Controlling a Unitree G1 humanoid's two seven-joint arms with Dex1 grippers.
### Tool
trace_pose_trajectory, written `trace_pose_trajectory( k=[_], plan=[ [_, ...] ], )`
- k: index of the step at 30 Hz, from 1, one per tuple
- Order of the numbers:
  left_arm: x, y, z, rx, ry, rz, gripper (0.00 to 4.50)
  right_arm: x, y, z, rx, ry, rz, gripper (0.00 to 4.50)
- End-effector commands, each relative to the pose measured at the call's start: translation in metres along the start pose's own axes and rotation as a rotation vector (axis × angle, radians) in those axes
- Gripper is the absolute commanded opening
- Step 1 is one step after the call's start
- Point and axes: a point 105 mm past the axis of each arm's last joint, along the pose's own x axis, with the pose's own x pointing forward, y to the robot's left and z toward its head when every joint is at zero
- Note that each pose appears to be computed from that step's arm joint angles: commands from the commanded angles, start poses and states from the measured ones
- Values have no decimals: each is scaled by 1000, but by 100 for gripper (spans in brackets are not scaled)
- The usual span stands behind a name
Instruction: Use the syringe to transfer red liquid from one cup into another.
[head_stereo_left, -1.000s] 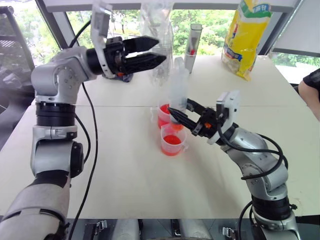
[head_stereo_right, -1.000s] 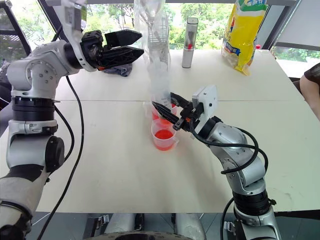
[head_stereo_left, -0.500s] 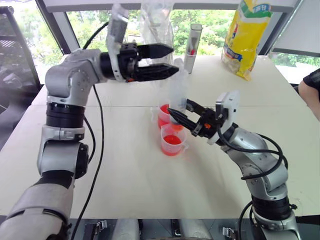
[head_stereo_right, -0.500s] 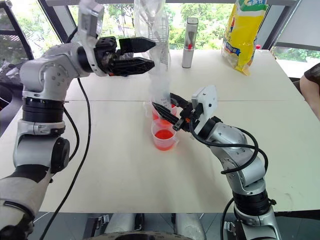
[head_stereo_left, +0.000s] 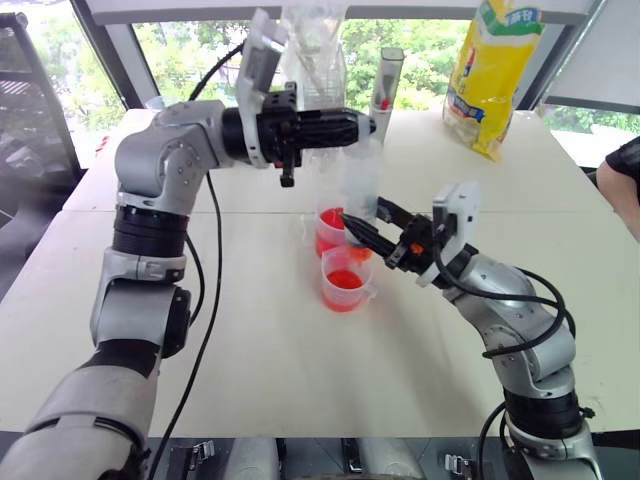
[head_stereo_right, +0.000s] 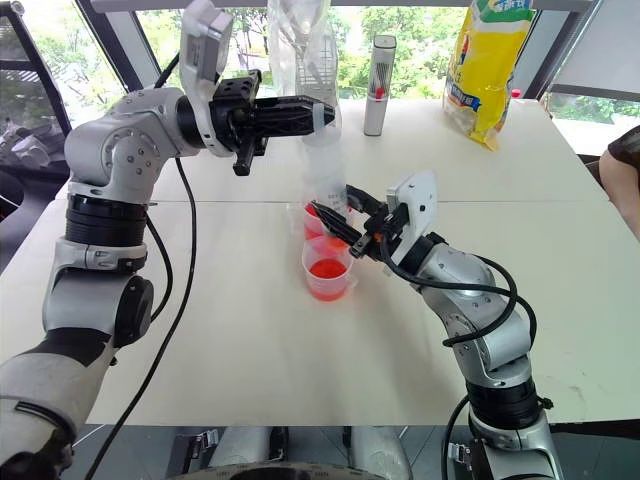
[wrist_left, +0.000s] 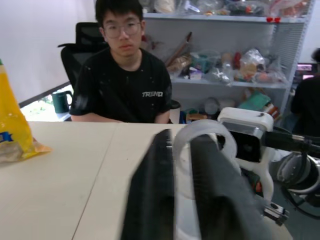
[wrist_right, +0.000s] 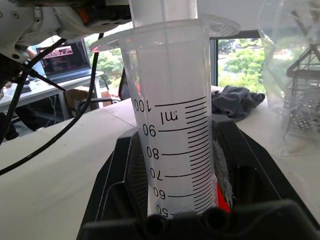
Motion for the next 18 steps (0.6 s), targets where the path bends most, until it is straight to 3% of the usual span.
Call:
trace_pose_trajectory(
  k=[1,18],
  plan=[
    [3,-9,11,34,-2,-39,6,2,10,16,-38,-60,48,141],
    [13,-20,-7,-7,38,-98,6,7,12,30,0,-96,68,141]
  ],
)
